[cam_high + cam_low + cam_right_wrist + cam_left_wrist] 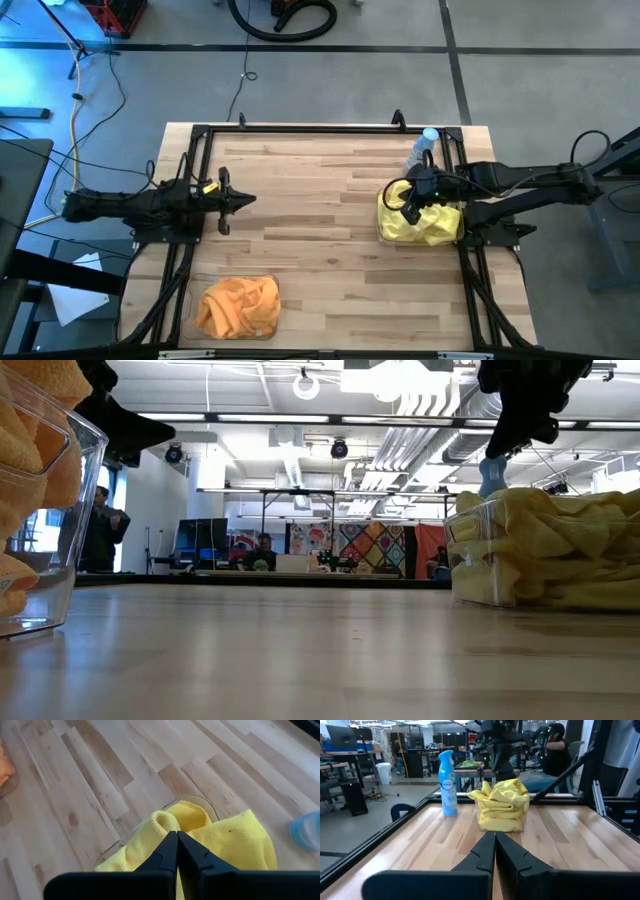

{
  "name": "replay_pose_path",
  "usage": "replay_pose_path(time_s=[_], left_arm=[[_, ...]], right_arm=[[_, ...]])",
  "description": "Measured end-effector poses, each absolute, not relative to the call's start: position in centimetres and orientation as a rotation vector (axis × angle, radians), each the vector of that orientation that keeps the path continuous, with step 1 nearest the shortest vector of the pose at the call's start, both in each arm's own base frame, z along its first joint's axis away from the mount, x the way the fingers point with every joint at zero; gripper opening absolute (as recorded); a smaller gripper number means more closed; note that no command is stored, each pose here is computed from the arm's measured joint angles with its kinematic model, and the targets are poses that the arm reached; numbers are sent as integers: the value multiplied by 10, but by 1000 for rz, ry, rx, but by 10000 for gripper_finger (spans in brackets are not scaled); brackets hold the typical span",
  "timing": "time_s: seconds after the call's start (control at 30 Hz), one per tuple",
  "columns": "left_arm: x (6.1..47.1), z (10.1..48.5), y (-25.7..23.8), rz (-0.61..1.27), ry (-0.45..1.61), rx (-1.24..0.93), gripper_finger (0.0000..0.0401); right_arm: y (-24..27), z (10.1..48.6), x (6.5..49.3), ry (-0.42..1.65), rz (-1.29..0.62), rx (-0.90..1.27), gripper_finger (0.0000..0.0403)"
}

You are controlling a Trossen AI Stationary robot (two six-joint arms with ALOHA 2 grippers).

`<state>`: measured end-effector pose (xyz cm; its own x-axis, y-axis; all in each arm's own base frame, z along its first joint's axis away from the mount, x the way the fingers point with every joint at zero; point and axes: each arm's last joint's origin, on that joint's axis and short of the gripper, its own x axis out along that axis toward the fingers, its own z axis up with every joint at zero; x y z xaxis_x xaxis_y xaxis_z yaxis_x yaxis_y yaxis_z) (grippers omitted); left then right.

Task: Sort microfiber towel by color & place in baskets
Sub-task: Return to Home Position

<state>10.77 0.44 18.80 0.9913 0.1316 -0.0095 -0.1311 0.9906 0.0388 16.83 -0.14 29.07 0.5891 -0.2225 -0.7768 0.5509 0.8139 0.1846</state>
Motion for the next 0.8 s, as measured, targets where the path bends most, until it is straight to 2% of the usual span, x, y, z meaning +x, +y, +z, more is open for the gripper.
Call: replay_pose_path(time_s=[0.33, 0.5, 0.6, 0.8], left_arm=[[91, 189, 3, 102, -30, 55, 0], [93, 185, 3, 85, -23, 38, 0], [97, 168, 2, 61, -15, 6, 0], [98, 168, 2, 44, -4, 35, 0]], right_arm=[[-1, 291, 169, 810, -484, 479, 0], [-2, 292, 169, 800, -491, 476, 0], [-2, 292, 169, 799, -491, 476, 0], [-2, 292, 169, 799, -492, 475, 0]])
